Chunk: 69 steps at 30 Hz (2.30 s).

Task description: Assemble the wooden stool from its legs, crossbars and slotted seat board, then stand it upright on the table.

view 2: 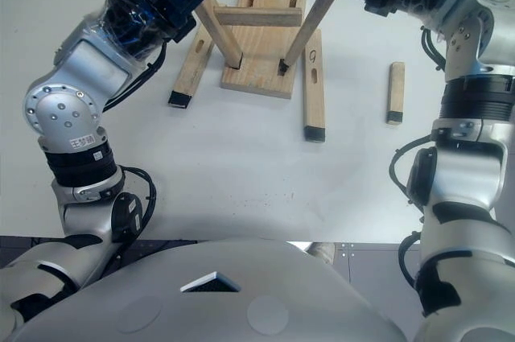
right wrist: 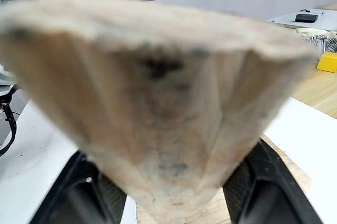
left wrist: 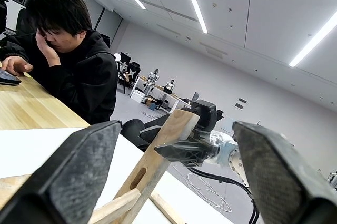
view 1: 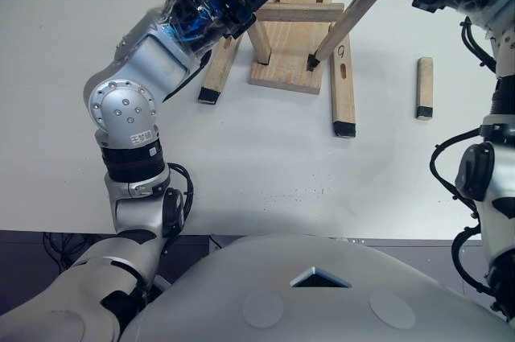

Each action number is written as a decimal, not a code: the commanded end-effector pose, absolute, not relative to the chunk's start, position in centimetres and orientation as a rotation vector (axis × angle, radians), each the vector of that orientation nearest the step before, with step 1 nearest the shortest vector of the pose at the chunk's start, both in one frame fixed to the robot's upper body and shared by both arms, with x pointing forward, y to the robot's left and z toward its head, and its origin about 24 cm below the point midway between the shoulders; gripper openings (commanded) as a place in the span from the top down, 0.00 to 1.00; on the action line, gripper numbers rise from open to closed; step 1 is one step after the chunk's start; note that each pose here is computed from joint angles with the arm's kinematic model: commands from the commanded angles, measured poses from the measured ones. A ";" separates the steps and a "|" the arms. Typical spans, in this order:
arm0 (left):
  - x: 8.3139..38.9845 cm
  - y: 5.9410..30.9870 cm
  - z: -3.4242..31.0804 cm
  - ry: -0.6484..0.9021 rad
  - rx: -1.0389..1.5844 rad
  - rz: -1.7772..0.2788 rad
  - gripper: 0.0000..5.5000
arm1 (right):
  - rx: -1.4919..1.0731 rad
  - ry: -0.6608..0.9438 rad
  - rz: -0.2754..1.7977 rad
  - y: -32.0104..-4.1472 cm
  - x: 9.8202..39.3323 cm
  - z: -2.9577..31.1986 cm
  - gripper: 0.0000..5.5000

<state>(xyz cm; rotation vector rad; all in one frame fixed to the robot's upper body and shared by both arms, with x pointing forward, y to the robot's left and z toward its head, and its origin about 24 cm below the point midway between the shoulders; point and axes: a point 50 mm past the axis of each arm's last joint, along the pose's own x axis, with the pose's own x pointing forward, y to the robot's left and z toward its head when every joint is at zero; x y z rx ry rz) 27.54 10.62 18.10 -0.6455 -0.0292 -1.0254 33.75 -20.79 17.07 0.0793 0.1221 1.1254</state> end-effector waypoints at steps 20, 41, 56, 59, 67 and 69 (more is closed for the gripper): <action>27.8 10.7 17.7 -0.018 -0.649 -1.006 0.30 | 0.119 0.144 1.082 -20.9 33.8 16.2 0.63; 28.3 10.0 17.4 -0.024 -0.605 -0.958 0.30 | -0.344 0.368 1.262 -20.9 34.0 16.2 0.63; 31.7 8.1 15.3 -0.040 -0.489 -0.633 0.47 | -0.460 0.502 1.275 -18.9 35.1 18.2 0.63; 32.1 6.9 14.6 -0.045 -0.251 -0.591 0.56 | -0.468 0.510 1.273 -18.7 35.2 18.3 0.63; 30.9 4.0 9.1 0.115 0.063 -0.659 0.83 | -0.454 0.547 1.280 -17.8 35.3 17.8 0.63; 30.8 4.1 8.6 0.132 0.064 -0.660 0.89 | -0.455 0.559 1.287 -17.5 35.2 17.6 0.63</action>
